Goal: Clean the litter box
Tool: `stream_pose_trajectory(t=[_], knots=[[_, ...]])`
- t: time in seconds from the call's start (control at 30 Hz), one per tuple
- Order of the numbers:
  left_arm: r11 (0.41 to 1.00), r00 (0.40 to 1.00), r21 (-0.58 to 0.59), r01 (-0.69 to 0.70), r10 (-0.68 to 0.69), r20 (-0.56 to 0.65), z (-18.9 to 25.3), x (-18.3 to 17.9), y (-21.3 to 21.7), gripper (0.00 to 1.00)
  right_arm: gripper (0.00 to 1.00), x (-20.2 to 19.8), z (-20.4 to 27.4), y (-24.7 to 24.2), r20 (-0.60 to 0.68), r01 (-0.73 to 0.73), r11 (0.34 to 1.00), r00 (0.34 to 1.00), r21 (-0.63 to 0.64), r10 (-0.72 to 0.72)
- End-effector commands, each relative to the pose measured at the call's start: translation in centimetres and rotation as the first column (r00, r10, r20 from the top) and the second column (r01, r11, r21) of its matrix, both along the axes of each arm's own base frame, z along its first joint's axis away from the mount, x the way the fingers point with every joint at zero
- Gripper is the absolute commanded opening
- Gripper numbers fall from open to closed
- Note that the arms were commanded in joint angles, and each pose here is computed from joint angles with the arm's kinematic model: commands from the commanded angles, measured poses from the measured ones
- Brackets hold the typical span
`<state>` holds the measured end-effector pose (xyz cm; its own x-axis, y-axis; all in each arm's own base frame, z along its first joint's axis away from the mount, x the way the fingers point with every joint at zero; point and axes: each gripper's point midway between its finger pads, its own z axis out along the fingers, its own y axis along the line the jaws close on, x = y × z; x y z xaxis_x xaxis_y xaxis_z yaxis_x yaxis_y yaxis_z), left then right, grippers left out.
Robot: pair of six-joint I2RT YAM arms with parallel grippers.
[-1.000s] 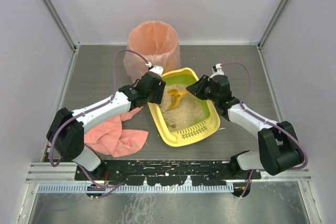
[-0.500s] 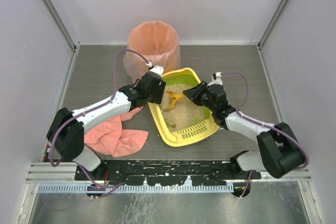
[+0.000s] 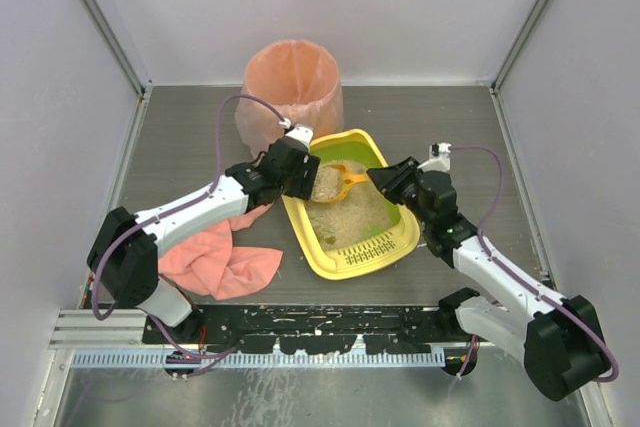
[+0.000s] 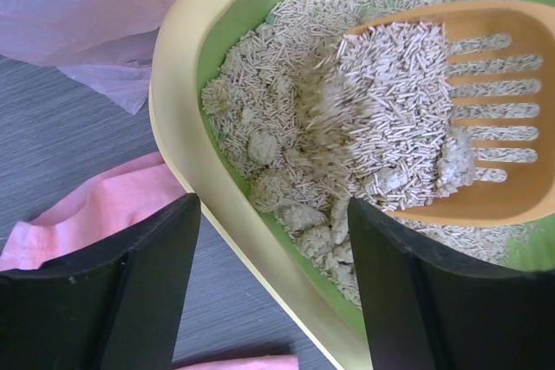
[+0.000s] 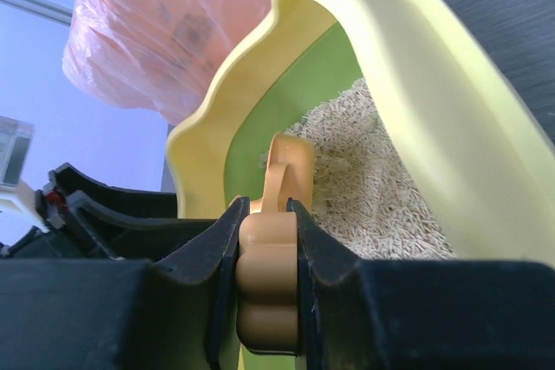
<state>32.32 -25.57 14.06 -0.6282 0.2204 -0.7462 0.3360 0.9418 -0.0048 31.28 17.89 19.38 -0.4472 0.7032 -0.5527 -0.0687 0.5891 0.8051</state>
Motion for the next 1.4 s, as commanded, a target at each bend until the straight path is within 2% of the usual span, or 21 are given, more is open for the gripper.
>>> stream_pose_trajectory(t=[0.0, 0.17, 0.33, 0.47, 0.6, 0.73, 0.83, 0.93, 1.03, 1.13, 1.23, 1.37], knots=[[0.99, 0.993, -0.136, 0.029, -0.013, 0.114, 6.3, 0.4, -1.6, 0.74, 0.01, -0.6, 1.1, -1.1, 0.035, 0.034, 0.999, 0.999, 0.03, -0.035], [0.98, 0.987, -0.194, 0.032, 0.0, 0.162, 9.9, 0.0, -1.2, 0.86, 0.01, -1.7, 1.5, -2.2, 0.058, 0.045, 0.995, 0.997, 0.093, -0.05], [0.976, 0.977, -0.215, 0.026, 0.021, 0.213, 13.3, -1.0, 0.5, 0.92, 0.01, -2.2, 2.3, -3.1, 0.08, 0.014, 0.985, 0.996, 0.169, -0.028], [0.974, 0.957, -0.228, 0.01, 0.057, 0.284, 16.8, -2.8, 3.7, 0.95, 0.01, -2.4, 2.9, -4.0, 0.1, -0.035, 0.965, 0.995, 0.258, 0.009], [0.981, 0.934, -0.192, -0.017, 0.084, 0.346, 18.6, -4.7, 7.4, 0.97, 0.01, -2.5, 4.1, -5.2, 0.152, -0.099, 0.943, 0.987, 0.317, 0.053], [0.988, 0.913, -0.126, -0.083, 0.126, 0.387, 18.6, -6.5, 11.6, 1.0, 0.0, -2.7, 4.2, -6.0, 0.166, -0.184, 0.915, 0.977, 0.359, 0.131], [0.988, 0.903, -0.089, -0.126, 0.152, 0.401, 18.0, -7.6, 13.9, 0.99, 0.01, -3.4, 3.8, -5.4, 0.181, -0.233, 0.873, 0.969, 0.427, 0.17], [0.983, 0.893, -0.071, -0.166, 0.181, 0.411, 17.4, -8.4, 15.6, 0.98, 0.01, -3.7, 3.7, -5.2, 0.191, -0.251, 0.873, 0.964, 0.418, 0.186], [0.979, 0.885, -0.075, -0.187, 0.201, 0.42, 17.1, -8.9, 16.6, 0.98, 0.01, -3.1, 3.0, -6.8, 0.158, -0.169, 0.884, 0.981, 0.436, 0.11], [0.977, 0.878, -0.075, -0.201, 0.214, 0.427, 16.7, -9.0, 17.0, 0.98, 0.01, -3.7, 4.3, -5.1, 0.213, -0.265, 0.873, 0.958, 0.409, 0.191], [0.975, 0.875, -0.072, -0.211, 0.222, 0.43, 16.5, -8.9, 17.1, 0.98, 0.01, -3.0, 3.5, -8.0, 0.169, -0.153, 0.872, 0.982, 0.465, 0.082], [0.975, 0.878, -0.066, -0.211, 0.219, 0.425, 16.1, -8.8, 17.0, 0.98, 0.01, -3.7, 4.0, -6.1, 0.208, -0.252, 0.861, 0.962, 0.441, 0.175]])
